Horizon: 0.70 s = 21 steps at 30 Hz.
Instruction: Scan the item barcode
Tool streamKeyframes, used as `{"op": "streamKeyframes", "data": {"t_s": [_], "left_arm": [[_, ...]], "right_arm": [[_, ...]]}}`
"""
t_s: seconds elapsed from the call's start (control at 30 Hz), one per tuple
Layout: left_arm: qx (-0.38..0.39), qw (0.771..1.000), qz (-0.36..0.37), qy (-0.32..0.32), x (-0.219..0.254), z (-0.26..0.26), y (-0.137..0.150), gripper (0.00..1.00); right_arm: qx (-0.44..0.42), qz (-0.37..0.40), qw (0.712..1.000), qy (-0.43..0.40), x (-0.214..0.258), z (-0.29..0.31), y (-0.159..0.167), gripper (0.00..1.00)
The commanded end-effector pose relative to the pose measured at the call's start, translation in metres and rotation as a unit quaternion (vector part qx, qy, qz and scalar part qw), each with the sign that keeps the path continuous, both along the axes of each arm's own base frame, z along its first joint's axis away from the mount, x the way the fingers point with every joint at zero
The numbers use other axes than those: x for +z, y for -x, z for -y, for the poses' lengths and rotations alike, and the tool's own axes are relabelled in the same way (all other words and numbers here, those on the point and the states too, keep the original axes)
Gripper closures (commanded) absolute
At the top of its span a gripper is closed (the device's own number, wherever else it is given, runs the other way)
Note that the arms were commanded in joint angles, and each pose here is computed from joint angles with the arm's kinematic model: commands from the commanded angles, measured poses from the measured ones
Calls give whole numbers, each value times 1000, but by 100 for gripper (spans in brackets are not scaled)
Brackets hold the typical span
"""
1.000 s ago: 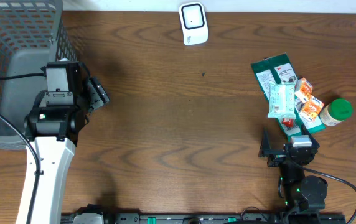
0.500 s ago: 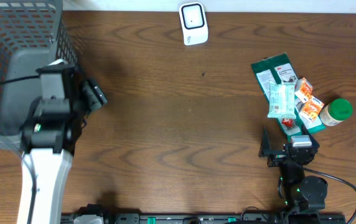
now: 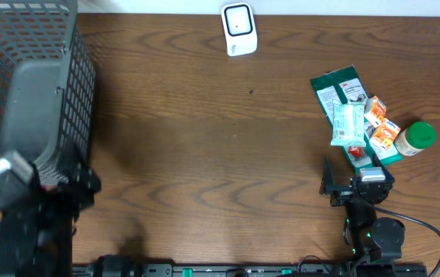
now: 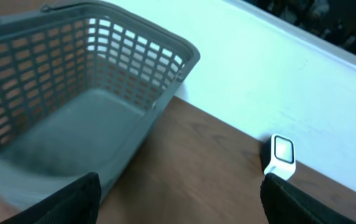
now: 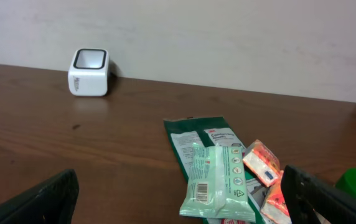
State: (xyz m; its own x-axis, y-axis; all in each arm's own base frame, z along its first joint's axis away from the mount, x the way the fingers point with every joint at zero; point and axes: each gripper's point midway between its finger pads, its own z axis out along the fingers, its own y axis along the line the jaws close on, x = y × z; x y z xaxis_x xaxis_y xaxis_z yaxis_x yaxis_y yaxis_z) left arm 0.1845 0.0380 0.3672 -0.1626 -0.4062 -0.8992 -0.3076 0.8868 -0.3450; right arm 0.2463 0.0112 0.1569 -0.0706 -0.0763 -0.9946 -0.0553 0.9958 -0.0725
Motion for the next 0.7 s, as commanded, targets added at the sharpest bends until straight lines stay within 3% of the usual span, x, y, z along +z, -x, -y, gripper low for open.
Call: {"op": "streamKeyframes", "data": {"t_s": [0.0, 0.2, 0.33, 0.67], "left_arm": [[6, 1000, -3, -10, -9, -3, 23, 17], [6, 999, 35, -10, -10, -2, 66, 17], [6, 999, 51, -10, -10, -2, 81, 17], [9, 999, 45, 13, -48, -2, 80, 17]], "right_arm": [[1, 1, 1000, 4, 0, 0, 0, 1], [1, 1, 1000, 4, 0, 0, 0, 1], [1, 1, 1000, 4, 0, 0, 0, 1], [1, 1, 1000, 4, 0, 0, 0, 1]]}}
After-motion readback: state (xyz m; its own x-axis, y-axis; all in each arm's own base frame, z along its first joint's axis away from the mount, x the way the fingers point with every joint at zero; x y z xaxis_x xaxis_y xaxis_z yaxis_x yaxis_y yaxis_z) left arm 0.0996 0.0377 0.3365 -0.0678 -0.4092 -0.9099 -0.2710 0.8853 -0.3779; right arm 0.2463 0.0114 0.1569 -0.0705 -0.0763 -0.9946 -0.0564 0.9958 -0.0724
